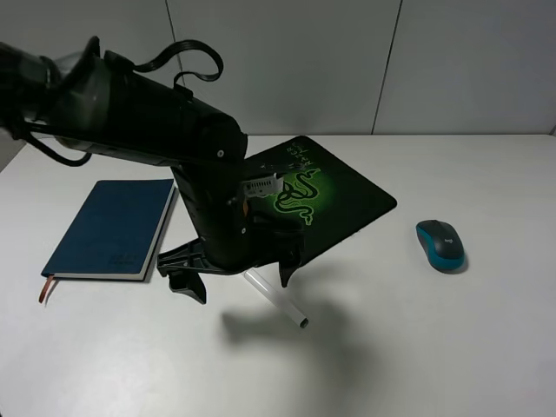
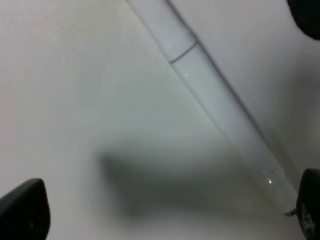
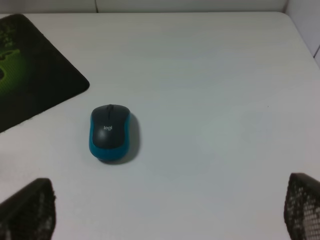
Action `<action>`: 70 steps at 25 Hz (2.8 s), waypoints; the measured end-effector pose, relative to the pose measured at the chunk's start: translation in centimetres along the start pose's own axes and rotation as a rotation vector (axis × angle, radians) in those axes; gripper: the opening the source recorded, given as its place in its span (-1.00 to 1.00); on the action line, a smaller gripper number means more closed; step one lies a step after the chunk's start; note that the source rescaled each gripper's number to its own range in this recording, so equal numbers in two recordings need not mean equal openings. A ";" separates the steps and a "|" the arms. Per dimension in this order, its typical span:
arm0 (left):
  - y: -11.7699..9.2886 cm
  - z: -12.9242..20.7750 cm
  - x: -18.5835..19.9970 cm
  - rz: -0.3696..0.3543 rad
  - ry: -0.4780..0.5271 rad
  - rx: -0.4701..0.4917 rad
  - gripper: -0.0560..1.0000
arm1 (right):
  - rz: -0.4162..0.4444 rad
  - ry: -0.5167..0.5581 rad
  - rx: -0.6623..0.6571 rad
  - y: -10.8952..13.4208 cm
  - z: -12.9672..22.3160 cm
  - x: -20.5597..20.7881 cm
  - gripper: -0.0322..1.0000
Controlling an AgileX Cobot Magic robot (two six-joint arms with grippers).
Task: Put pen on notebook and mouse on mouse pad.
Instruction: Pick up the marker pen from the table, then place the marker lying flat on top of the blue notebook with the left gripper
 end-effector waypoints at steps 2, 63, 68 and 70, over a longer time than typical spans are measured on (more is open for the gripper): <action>-0.1 -0.1 -0.4 -0.008 0.005 0.005 0.97 | 0.000 0.000 0.000 0.0 0.0 0.0 1.00; -1.3 -0.6 -3.9 0.006 0.031 0.121 -0.89 | 0.000 0.000 0.000 0.0 0.0 0.0 1.00; -0.9 -0.7 -1.6 -0.014 0.003 0.077 -0.89 | 0.000 0.000 0.000 0.0 0.0 0.0 1.00; -0.4 -0.8 -0.2 -0.031 -0.021 0.045 -0.89 | 0.000 0.000 0.000 0.0 0.0 0.0 1.00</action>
Point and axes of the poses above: a point on each arm's last joint axis where the gripper is mounted, x pointing back along that axis away from the gripper, y along the wrist's bending axis when the last joint is at zero, z = x × y, the point moved 3 cm from there along -x, pointing out along that axis toward the gripper, and after that the axes turned 1 degree about -x, right-handed, at the moved point
